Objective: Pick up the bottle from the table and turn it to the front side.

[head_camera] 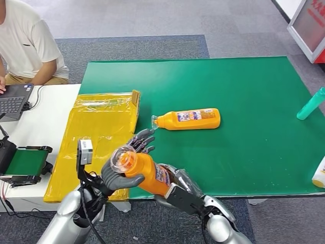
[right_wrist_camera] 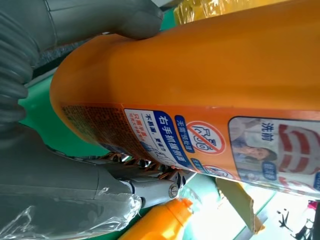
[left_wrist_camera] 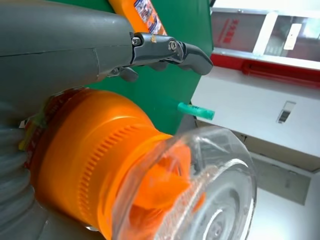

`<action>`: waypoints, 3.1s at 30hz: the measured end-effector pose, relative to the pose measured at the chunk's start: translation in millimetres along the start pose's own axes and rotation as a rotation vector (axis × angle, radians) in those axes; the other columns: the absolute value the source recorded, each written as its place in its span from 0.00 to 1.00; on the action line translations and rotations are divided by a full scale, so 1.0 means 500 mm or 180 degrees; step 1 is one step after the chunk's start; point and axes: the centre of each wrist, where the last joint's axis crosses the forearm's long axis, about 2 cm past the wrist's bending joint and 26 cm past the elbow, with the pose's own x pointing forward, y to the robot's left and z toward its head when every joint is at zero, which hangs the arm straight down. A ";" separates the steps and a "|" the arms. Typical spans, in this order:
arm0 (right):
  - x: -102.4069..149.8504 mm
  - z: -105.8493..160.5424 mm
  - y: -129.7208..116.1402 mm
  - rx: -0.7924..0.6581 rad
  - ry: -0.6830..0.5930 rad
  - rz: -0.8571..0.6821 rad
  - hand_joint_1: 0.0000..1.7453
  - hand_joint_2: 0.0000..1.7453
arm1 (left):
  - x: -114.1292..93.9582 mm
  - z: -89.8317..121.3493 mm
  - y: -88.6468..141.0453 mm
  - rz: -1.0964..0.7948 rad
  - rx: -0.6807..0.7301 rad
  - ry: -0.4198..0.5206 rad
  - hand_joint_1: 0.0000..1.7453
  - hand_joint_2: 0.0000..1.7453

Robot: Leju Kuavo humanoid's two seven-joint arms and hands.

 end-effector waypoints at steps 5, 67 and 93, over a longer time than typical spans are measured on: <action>0.000 0.005 -0.006 0.0003 0.0005 0.0022 1.00 1.00 | -0.008 0.005 0.001 0.0025 -0.0069 0.0061 0.00 1.00; 0.056 0.015 -0.090 -0.0472 -0.0190 0.0156 0.00 1.00 | 0.015 0.008 -0.040 -0.1816 0.0436 -0.0282 1.00 1.00; 0.085 0.147 -0.143 -0.1187 -0.0317 0.0313 0.00 1.00 | 0.076 0.091 0.081 -0.5434 0.1960 0.0362 1.00 1.00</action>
